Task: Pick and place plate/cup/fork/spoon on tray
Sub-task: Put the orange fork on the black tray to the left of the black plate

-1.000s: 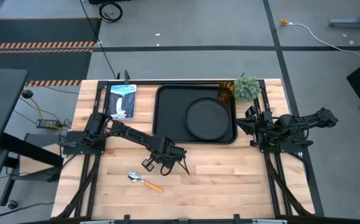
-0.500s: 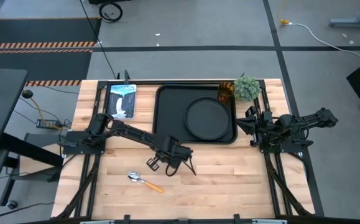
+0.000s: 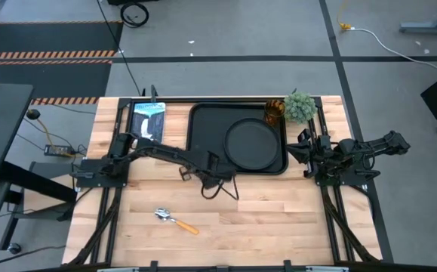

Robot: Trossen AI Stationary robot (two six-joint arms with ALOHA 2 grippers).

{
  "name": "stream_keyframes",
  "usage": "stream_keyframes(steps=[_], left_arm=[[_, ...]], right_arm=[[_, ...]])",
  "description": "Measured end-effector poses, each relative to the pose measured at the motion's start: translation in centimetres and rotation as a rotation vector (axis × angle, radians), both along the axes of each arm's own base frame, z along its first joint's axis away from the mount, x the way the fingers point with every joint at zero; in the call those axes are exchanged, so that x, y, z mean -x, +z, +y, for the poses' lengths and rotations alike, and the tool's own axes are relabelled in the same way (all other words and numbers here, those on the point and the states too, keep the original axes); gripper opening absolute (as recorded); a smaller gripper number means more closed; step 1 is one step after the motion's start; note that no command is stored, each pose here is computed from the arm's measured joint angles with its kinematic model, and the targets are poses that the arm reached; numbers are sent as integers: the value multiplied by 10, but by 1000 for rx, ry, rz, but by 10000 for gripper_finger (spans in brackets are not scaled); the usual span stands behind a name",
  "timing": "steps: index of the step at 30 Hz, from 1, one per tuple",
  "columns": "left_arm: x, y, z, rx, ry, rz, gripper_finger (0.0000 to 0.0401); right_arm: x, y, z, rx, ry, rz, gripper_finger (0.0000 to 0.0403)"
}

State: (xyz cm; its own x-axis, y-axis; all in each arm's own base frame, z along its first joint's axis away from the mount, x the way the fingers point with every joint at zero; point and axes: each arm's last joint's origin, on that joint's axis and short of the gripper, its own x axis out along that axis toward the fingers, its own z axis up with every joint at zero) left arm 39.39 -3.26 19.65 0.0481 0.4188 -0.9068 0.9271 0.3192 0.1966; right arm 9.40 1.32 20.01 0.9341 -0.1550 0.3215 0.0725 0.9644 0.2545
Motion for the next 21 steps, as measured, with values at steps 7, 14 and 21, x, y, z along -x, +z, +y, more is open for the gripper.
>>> stream_keyframes(steps=[7, 14, 21], left_arm=[[-7, 2, 57, -75, -151, 68, 13], [-18, -1, 107, -8, -197, -31, 13], [-26, -29, 124, 19, -334, 41, 14]], right_arm=[[0, 0, 0, 0, 0, 0, 34], [0, 0, 0, 0, 0, 0, 34], [0, 0, 0, 0, 1, 0, 34]])
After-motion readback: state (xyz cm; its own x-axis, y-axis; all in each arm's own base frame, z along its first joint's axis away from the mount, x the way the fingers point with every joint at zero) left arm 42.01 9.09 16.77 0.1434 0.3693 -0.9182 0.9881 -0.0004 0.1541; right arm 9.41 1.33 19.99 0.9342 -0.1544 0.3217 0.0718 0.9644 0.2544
